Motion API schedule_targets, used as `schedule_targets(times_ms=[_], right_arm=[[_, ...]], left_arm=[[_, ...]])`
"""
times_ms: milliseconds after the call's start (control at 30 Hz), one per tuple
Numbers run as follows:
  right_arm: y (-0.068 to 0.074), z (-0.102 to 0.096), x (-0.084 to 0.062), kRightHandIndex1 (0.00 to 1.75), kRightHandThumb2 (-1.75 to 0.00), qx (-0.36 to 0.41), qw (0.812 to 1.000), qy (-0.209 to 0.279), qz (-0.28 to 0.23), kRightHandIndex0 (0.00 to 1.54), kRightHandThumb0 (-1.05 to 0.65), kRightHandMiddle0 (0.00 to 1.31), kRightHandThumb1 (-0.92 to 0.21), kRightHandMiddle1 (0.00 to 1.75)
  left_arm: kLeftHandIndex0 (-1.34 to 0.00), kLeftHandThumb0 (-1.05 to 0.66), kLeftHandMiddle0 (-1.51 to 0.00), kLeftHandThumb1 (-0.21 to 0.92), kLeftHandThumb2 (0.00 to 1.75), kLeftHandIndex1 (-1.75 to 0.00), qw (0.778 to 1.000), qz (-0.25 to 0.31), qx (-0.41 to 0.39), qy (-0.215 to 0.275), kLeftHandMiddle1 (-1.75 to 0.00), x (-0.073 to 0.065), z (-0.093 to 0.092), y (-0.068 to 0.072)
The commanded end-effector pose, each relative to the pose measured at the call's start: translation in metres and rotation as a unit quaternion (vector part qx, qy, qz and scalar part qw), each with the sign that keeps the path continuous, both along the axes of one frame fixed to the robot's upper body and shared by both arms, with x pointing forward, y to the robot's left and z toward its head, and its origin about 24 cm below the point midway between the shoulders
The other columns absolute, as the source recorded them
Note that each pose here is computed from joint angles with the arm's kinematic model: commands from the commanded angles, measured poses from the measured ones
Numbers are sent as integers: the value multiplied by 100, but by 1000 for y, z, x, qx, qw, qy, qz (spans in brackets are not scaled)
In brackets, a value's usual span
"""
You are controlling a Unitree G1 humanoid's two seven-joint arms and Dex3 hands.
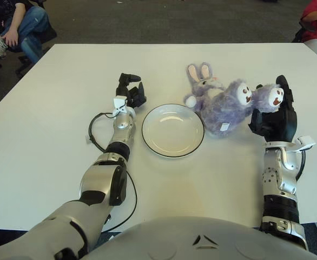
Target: Put the doll into the plate.
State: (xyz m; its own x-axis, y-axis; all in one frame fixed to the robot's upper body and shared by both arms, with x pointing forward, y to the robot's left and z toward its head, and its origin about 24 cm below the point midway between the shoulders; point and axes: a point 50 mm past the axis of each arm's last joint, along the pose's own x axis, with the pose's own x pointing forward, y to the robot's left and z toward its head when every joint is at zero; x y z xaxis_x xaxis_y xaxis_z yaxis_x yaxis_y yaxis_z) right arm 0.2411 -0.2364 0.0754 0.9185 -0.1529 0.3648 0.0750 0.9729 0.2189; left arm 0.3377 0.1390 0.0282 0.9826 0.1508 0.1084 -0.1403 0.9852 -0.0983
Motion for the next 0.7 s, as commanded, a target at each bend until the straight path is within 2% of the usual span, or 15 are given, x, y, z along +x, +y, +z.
schedule_targets(times_ms=[0,233,300,400,667], right_arm=[[3,7,0,12,-101,-6,1000,-17,-3,14,-21,0,-24,0],[7,10,-2,20,-89,-18,1000,-13,1,14,-37,0,-33,0],[8,11,-4,36,-86,-19,1000,-14,9,7,-43,0,-35,0],[10,11,-5,48,-83,-22,999,-11,23,3,-48,1,-37,3],[12,12,-9,52,-83,-4,998,-2,67,5,-46,0,-38,14]], left_arm=[[-40,-40,-100,59,98,-175,996,14,-8,86,-175,-32,-47,9],[-40,-40,-100,58,98,-175,996,12,-7,86,-175,-32,-47,9],[-41,-40,-100,58,98,-175,996,12,-8,86,-175,-32,-47,9],[-41,-40,-100,58,98,-175,996,12,-8,87,-175,-32,-47,8],[-41,-40,-100,58,99,-175,996,15,-8,87,-175,-31,-47,8]])
